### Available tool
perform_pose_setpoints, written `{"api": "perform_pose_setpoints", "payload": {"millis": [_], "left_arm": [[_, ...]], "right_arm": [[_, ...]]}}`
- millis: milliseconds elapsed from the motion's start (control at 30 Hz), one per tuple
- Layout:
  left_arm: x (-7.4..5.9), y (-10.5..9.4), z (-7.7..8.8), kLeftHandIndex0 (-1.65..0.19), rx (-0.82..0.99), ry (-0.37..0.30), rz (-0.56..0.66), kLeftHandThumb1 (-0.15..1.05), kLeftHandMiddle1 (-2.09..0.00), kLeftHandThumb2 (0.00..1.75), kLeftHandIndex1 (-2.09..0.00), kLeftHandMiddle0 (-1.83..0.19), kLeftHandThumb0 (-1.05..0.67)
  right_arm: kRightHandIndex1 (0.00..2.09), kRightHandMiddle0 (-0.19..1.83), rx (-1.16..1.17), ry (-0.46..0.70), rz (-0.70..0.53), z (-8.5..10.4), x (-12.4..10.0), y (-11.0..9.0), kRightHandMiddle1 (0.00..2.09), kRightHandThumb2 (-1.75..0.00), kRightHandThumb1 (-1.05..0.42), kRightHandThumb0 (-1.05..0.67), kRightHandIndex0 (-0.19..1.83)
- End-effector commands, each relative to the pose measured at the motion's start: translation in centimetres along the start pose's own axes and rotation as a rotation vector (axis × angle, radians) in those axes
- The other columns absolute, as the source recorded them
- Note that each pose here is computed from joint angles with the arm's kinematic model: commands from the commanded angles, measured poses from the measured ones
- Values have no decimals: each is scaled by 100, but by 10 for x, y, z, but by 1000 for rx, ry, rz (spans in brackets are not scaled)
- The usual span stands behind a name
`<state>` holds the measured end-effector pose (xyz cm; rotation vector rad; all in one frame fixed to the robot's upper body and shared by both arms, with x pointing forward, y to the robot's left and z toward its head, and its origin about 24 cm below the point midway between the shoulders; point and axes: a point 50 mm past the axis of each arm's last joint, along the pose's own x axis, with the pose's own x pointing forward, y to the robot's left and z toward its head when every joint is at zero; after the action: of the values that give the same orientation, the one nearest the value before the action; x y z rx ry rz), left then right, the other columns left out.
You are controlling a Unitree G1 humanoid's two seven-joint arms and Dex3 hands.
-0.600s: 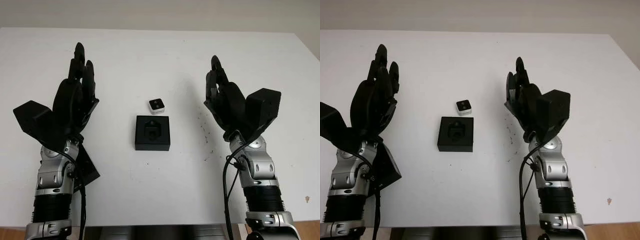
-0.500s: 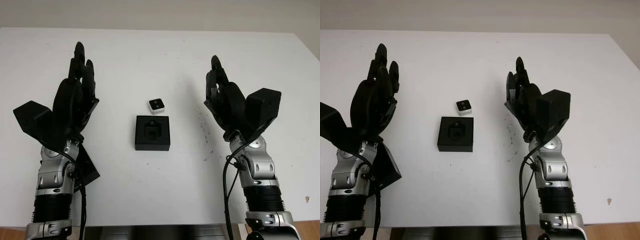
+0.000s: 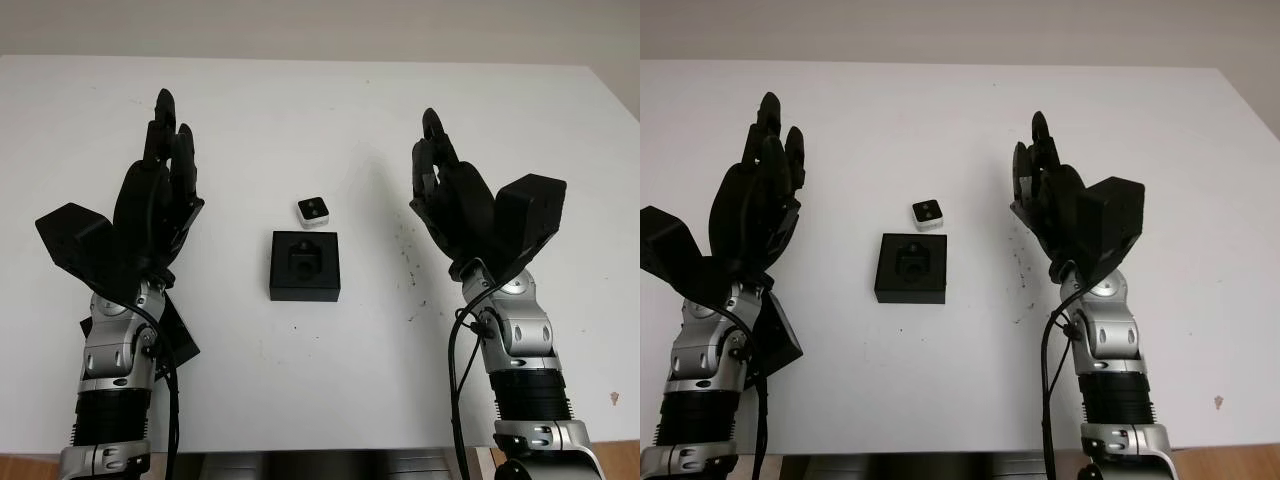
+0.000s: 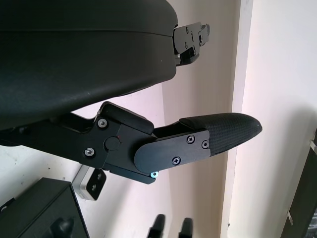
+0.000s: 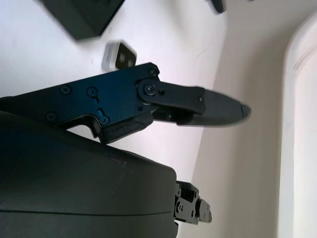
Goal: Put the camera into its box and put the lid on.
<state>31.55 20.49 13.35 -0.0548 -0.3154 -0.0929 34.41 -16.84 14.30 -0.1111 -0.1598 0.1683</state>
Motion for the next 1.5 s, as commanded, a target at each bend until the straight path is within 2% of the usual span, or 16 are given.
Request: {"api": "perform_pose_setpoints", "payload": {"millis": [0, 167, 400, 567, 633, 700, 767, 833, 1067, 1100, 1133, 1233, 1333, 1467], "left_arm": [[-1, 0, 4, 19, 15, -14, -3, 105, 0, 66, 0, 19, -80], [-1, -1, 4, 19, 5, -8, -2, 105, 0, 65, 0, 19, -80], [-2, -3, 2, 19, -8, -3, -2, 105, 0, 64, 0, 19, -80], [-1, -4, 2, 19, -5, -3, 3, 105, 0, 65, 0, 19, -80], [-1, -4, 2, 19, -4, -1, 4, 105, 0, 65, 0, 19, -80], [-1, -4, 2, 19, -6, -1, -1, 105, 0, 65, 0, 19, -79], [-1, -4, 2, 19, -5, -3, -6, 105, 0, 66, 0, 19, -79], [-1, -4, 2, 19, -4, -4, -6, 105, 0, 66, 0, 19, -79], [-1, -5, 2, 19, -8, 3, -3, 105, 0, 66, 0, 19, -80], [-1, -5, 2, 19, -9, 3, -4, 105, 0, 66, 0, 19, -79], [-1, -5, 2, 19, -8, 2, -3, 105, 0, 66, 0, 19, -79], [-1, -6, 2, 19, -3, 0, -2, 105, 0, 66, 0, 19, -79], [0, -7, 2, 19, 1, 1, -4, 105, 0, 66, 0, 19, -80], [0, -8, 2, 19, -2, 3, 1, 105, 0, 66, 0, 19, -80]], "right_arm": [[10, 2, -99, -66, 4, 21, 11, -7, 10, -9, -99, -64, -1], [20, 18, -461, -128, 98, 51, 32, -12, 19, -4, -91, -60, 21], [21, 23, -850, -153, 229, 70, 51, -3, 27, -4, -83, -62, 24], [25, 24, -928, -151, 271, 70, 59, 0, 32, -4, -81, -56, 28], [37, 21, -975, -154, 277, 70, 63, 2, 48, -5, -80, -56, 30], [59, 17, -1020, -154, 287, 70, 66, 4, 62, -5, -79, -54, 25], [74, 18, -1072, -148, 297, 71, 68, 6, 63, -5, -79, -53, 20], [73, 20, -1118, -136, 306, 72, 71, 8, 60, -6, -80, -53, 14], [71, 23, -1205, -160, 321, 73, 77, 19, 57, -5, -80, -55, 16], [74, 22, -1204, -164, 322, 73, 77, 20, 60, -5, -80, -54, 15], [90, 21, -1204, -168, 323, 72, 78, 22, 66, -5, -80, -53, 11], [113, 19, -1214, -174, 322, 71, 80, 25, 77, -5, -80, -54, 4], [124, 17, -1208, -183, 325, 71, 82, 28, 87, -5, -80, -54, 1], [125, 14, -1213, -179, 344, 69, 83, 32, 91, -6, -81, -54, -1]]}}
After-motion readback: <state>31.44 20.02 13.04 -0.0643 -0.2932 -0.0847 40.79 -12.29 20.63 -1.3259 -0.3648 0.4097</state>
